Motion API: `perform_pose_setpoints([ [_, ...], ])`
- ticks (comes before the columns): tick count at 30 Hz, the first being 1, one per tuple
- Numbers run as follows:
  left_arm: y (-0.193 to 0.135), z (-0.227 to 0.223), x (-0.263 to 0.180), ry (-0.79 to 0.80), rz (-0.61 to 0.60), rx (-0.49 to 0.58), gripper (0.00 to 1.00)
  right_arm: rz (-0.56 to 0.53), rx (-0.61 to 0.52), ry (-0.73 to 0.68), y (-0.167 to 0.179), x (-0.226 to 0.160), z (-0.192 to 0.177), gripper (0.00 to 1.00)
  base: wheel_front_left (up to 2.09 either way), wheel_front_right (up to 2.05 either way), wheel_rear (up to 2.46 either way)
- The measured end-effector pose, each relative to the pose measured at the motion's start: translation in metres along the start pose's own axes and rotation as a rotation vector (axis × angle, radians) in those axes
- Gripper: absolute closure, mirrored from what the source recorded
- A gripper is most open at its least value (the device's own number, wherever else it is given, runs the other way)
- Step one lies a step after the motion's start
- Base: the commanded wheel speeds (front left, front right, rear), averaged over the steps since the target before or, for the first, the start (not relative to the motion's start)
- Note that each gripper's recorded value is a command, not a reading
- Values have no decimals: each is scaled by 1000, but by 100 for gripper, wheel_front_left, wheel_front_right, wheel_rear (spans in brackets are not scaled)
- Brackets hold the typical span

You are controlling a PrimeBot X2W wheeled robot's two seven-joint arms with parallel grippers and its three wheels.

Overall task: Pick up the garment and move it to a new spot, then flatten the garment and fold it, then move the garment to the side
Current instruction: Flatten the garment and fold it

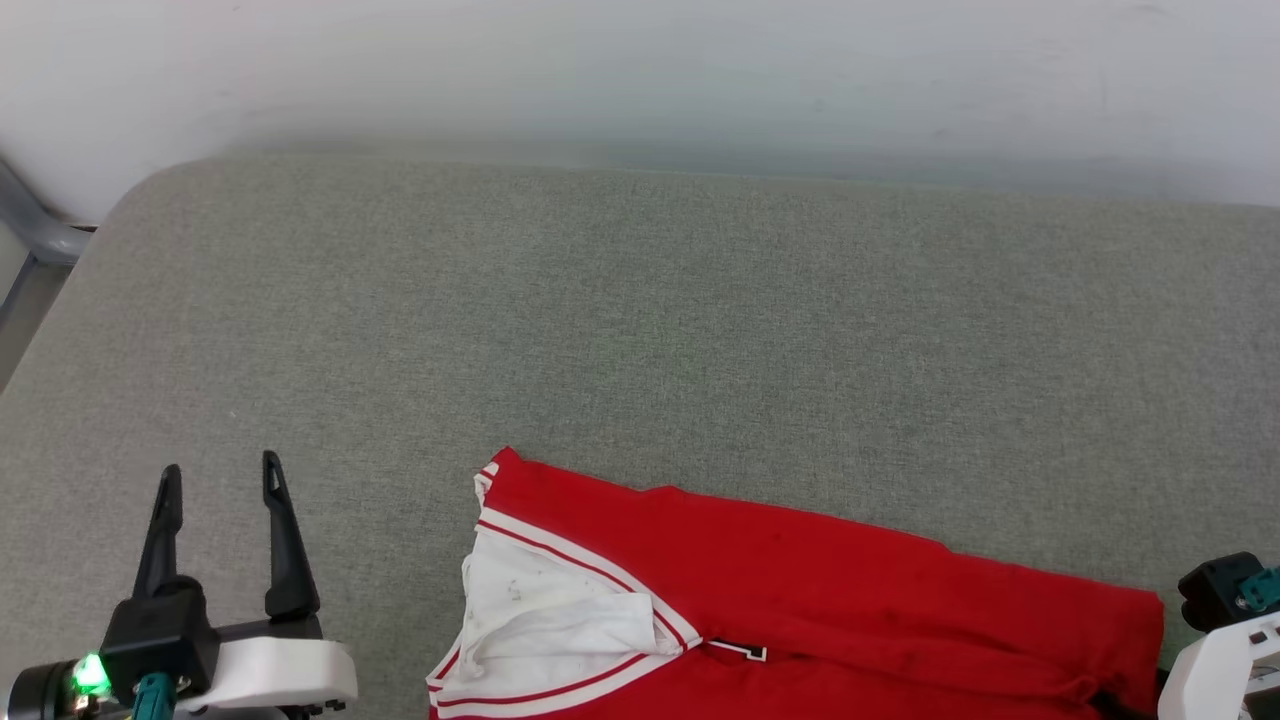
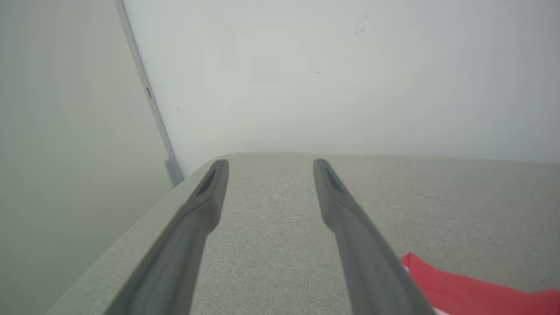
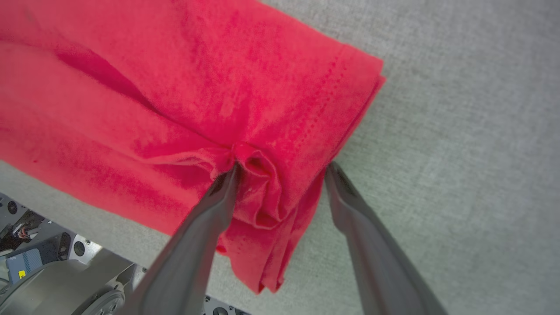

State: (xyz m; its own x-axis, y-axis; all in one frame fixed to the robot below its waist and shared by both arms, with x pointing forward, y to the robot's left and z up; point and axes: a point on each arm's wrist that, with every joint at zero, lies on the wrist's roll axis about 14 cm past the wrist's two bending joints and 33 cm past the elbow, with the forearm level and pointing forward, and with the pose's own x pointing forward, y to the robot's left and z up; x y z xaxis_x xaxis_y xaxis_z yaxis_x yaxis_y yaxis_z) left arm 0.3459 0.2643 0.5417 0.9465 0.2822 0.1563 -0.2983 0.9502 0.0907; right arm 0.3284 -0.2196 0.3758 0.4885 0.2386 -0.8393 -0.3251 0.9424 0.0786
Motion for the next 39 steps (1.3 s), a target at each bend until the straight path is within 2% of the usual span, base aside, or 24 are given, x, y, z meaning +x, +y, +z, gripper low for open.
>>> perform_pose_setpoints([
  [9,18,10,-11,-49,103,19,0,22,20,39,7,12,-13,0,0,0,0],
  [10,21,10,-11,-50,108,23,0,24,23,38,7,12,-13,34,0,0,0],
  [11,22,9,-12,-48,112,23,0,25,23,34,8,13,-13,80,0,0,0],
  [12,23,8,-14,-42,110,26,0,26,22,26,8,13,-12,100,0,0,0],
  [20,22,5,-16,-37,82,46,0,13,59,-57,0,10,4,100,0,0,0],
  [28,14,5,-21,-39,38,64,0,-132,84,-110,-58,-16,17,100,0,0,0],
  [32,8,5,-23,-38,19,60,0,-230,78,-82,-91,-28,10,100,0,0,0],
  [39,-2,3,-25,-34,-12,55,0,-216,128,-123,-87,-33,12,100,0,0,0],
])
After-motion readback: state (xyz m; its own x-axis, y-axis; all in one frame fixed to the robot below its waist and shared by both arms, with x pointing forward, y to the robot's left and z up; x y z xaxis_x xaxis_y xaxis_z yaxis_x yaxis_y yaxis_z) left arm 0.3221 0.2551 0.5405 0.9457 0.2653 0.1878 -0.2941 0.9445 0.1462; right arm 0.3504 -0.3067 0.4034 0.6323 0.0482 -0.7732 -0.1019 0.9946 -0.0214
